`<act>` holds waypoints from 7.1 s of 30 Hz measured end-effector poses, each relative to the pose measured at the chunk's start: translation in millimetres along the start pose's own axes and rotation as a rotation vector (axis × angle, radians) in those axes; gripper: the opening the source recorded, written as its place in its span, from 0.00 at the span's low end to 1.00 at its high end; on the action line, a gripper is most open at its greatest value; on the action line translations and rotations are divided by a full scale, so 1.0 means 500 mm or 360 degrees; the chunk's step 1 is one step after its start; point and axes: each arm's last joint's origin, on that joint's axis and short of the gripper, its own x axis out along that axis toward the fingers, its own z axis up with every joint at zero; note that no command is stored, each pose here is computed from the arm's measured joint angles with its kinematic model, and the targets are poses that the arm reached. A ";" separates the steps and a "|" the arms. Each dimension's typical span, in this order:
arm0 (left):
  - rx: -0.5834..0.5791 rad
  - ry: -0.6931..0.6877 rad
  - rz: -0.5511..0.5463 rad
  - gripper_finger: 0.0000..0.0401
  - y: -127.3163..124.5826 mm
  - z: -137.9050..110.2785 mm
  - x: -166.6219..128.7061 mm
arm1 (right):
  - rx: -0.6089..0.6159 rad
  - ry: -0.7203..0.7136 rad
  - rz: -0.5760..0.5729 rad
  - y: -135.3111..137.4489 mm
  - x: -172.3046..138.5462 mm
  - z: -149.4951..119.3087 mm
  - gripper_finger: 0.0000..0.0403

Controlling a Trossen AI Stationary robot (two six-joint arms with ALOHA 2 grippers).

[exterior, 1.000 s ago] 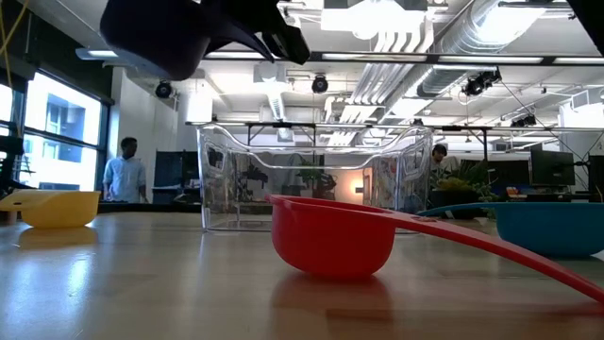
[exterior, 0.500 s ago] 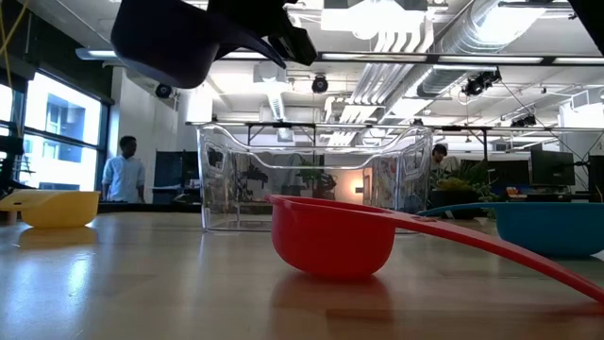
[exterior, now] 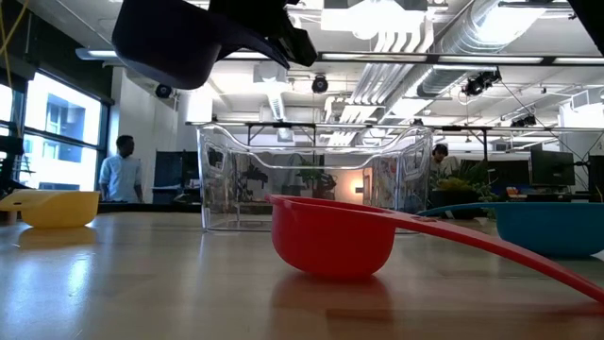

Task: Nest measuring cups in basket
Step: Stack the dark blue measuring cup on top of the green measuring cup, then stack the yellow measuring cup on top of the dark blue measuring cup

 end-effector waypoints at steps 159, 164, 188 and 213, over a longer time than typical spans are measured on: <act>-0.0112 0.0592 -0.0322 0.25 -0.302 -0.132 0.013 | -0.0104 -0.0211 0.0346 0.088 -0.126 0.045 0.34; -0.0109 0.0590 -0.0325 0.26 -0.300 -0.131 0.014 | -0.0111 -0.0211 0.0347 0.088 -0.126 0.044 0.34; -0.0348 0.0116 -0.0146 0.27 -0.192 -0.083 -0.096 | -0.0294 0.0070 0.0179 0.104 -0.215 -0.033 0.34; -0.0677 -0.0144 -0.0086 0.26 -0.057 -0.058 -0.164 | -0.0681 0.0282 -0.0436 0.101 -0.279 -0.149 0.34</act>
